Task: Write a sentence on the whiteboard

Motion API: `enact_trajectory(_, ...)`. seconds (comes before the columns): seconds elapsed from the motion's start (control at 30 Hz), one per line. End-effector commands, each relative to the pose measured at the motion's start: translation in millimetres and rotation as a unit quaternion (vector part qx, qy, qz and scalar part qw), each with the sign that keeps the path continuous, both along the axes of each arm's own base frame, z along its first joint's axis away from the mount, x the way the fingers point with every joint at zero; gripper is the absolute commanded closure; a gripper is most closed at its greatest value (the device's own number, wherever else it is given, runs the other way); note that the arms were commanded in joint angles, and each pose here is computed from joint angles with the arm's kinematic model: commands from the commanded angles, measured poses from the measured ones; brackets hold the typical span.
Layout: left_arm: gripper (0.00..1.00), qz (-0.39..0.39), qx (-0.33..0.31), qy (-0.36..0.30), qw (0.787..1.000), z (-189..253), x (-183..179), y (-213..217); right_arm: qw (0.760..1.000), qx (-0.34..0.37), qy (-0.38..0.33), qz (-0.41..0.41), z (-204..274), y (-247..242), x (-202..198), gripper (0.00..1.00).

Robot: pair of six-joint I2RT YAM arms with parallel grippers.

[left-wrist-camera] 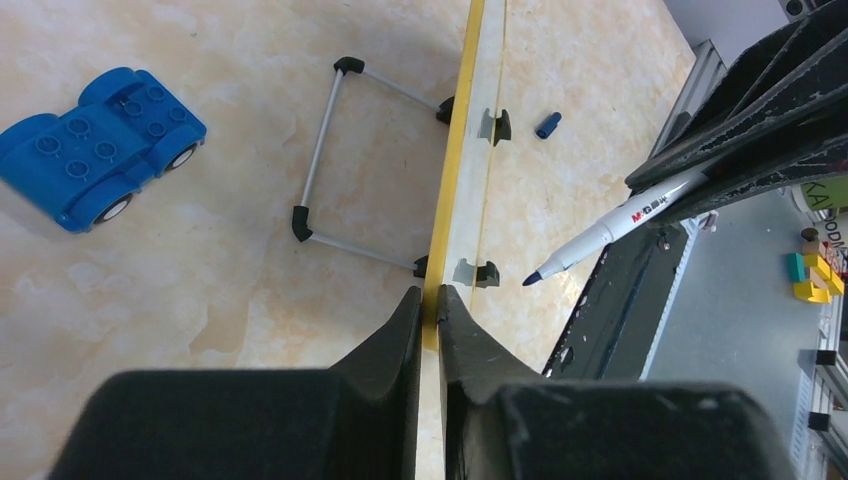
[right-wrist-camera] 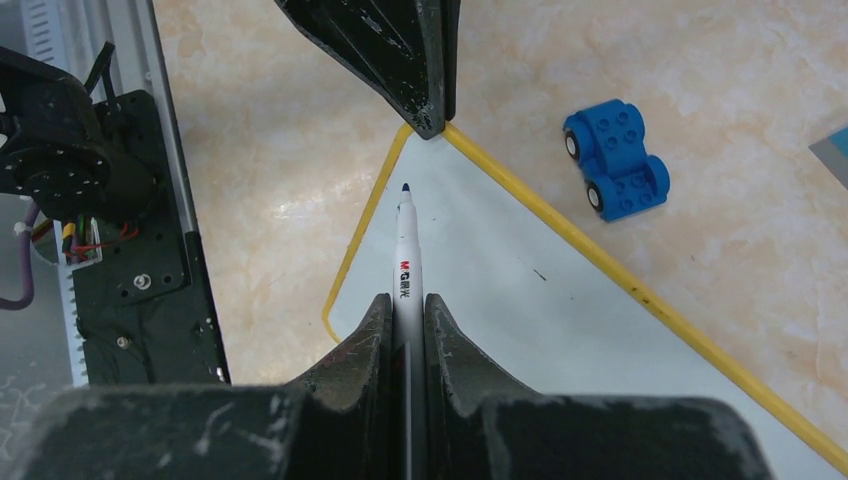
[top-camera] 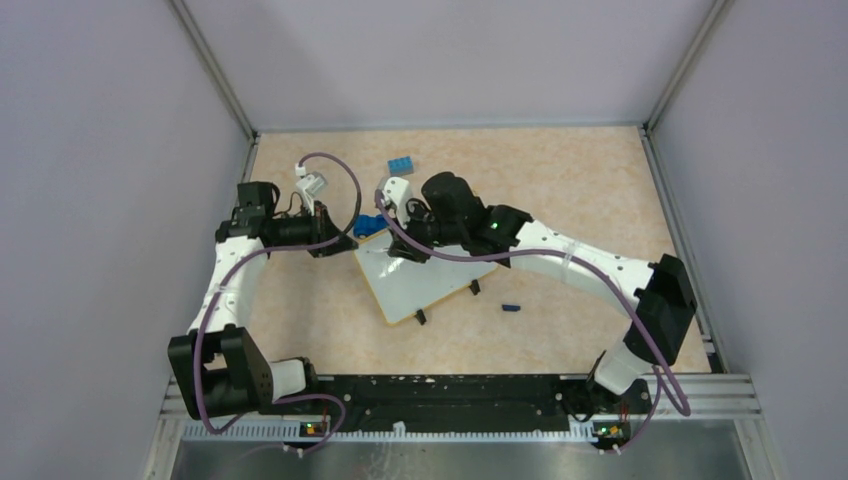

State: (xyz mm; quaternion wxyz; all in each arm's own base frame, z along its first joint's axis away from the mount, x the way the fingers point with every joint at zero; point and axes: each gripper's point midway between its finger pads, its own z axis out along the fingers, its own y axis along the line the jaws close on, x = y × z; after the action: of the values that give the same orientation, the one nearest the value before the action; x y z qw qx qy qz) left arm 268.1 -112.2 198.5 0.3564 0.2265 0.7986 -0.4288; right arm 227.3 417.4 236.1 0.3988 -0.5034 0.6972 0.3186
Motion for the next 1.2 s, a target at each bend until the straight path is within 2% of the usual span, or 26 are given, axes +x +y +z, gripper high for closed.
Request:
enact_trajectory(0.0, 0.89, -0.006, -0.007, -0.016, 1.0, 4, 0, -3, 1.0, 0.017, -0.013, 0.001, 11, 9, -1, 1.0)
enact_trajectory(0.27, 1.0, -0.006, -0.006, -0.019, 1.0, 4, 0, -3, 1.0, 0.007, -0.01, -0.004, 1, 10, 0, 1.0)
enact_trajectory(1.17, 1.0, -0.013, -0.006, -0.03, 0.999, 6, -3, -4, 1.0, -0.011, -0.008, -0.021, -14, 11, 8, 1.0)
